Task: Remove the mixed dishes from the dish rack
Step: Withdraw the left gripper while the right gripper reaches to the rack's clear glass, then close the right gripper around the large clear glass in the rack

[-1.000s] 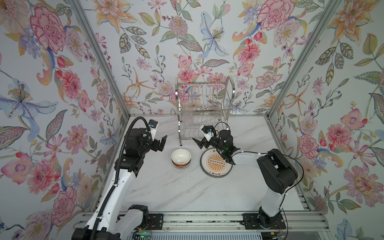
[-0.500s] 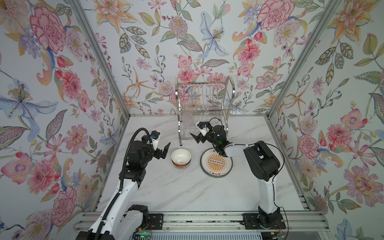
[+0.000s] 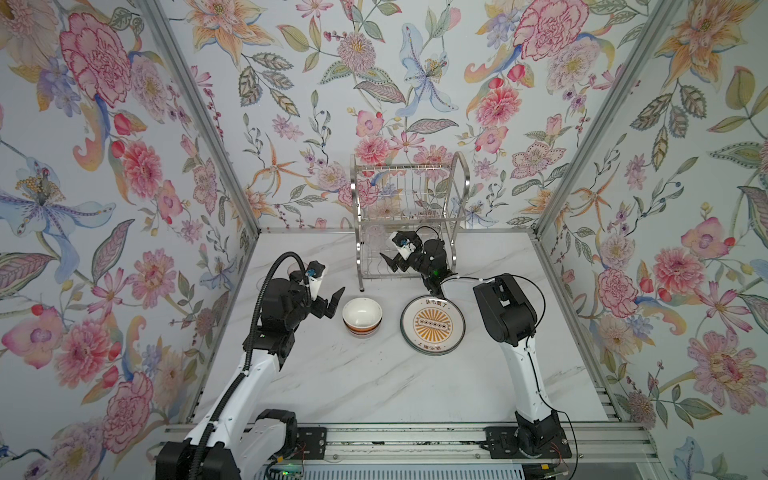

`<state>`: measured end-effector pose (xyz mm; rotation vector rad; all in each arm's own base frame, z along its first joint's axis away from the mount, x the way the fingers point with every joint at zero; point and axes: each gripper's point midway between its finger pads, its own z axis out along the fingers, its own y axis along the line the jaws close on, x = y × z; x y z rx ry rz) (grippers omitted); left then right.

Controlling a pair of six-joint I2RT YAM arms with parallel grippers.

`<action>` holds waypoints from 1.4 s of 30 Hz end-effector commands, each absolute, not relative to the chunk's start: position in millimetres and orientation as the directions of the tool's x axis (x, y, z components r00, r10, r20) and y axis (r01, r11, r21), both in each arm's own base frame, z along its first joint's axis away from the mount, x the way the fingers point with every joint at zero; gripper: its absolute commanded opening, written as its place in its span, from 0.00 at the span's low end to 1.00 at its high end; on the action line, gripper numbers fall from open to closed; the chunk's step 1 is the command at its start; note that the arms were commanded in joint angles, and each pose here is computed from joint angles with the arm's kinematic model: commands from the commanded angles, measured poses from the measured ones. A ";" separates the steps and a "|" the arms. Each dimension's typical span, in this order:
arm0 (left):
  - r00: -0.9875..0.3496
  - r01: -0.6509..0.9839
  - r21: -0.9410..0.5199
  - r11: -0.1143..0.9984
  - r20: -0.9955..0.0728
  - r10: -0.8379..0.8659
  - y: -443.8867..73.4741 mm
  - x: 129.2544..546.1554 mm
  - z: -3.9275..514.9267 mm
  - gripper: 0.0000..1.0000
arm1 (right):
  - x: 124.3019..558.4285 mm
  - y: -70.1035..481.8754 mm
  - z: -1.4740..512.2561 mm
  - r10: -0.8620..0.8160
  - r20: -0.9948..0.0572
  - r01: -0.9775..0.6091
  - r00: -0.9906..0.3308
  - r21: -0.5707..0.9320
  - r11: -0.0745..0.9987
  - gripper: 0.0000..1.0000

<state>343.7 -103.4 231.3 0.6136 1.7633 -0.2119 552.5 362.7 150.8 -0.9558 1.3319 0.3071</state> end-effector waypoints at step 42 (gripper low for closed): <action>-0.150 0.538 0.227 0.812 -0.922 0.357 -109.0 337.1 226.5 0.99 | 579.9 440.3 120.4 -0.227 -0.913 -0.833 0.339 -0.404 0.378 1.00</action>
